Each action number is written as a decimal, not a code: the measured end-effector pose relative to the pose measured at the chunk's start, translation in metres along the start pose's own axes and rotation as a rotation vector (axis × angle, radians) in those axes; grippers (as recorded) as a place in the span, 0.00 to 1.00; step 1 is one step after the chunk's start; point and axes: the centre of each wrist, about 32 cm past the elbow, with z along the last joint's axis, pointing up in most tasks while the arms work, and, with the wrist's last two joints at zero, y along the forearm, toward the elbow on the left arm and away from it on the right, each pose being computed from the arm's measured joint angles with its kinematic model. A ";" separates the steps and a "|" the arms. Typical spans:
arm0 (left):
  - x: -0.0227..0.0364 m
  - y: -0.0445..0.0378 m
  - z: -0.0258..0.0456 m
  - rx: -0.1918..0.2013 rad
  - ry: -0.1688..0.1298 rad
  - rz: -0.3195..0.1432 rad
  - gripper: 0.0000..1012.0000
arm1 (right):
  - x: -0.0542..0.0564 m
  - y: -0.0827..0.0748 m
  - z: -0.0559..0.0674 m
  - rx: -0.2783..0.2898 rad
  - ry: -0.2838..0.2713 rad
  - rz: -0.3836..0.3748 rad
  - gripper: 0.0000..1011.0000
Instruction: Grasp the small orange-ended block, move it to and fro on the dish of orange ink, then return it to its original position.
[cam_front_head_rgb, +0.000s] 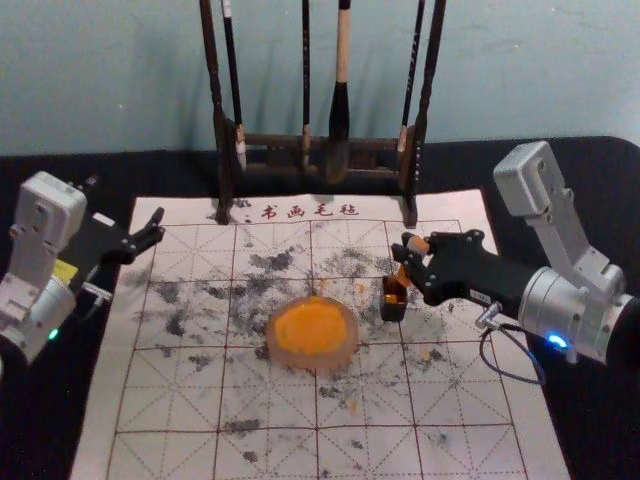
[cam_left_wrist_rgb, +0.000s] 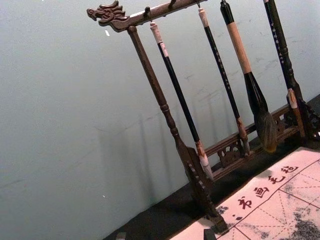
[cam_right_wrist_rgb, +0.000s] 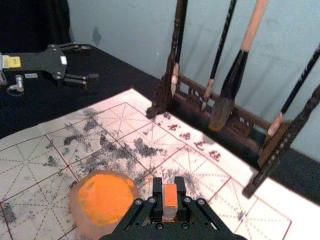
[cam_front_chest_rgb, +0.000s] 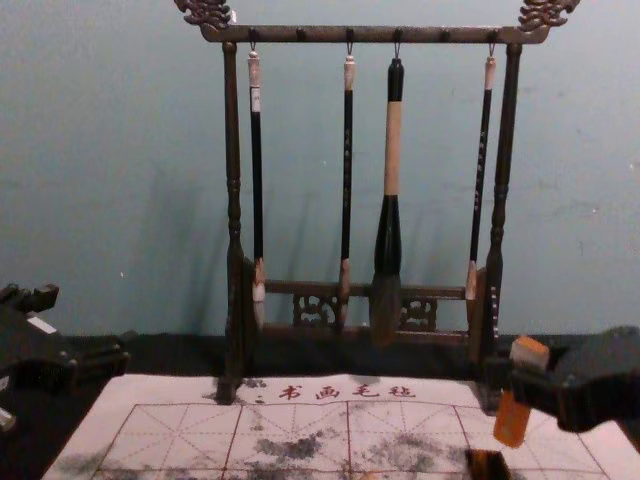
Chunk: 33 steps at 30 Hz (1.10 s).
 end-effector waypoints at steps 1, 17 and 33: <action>0.0000 0.0000 0.0000 0.000 0.000 0.000 0.99 | -0.001 0.000 -0.001 -0.003 0.007 -0.003 0.12; 0.0000 0.0000 0.0000 0.000 0.000 0.000 0.99 | 0.002 0.009 -0.011 -0.048 0.091 -0.028 0.12; 0.0000 0.0000 0.0000 0.000 0.000 0.000 0.99 | 0.008 0.022 -0.012 -0.062 0.103 -0.012 0.12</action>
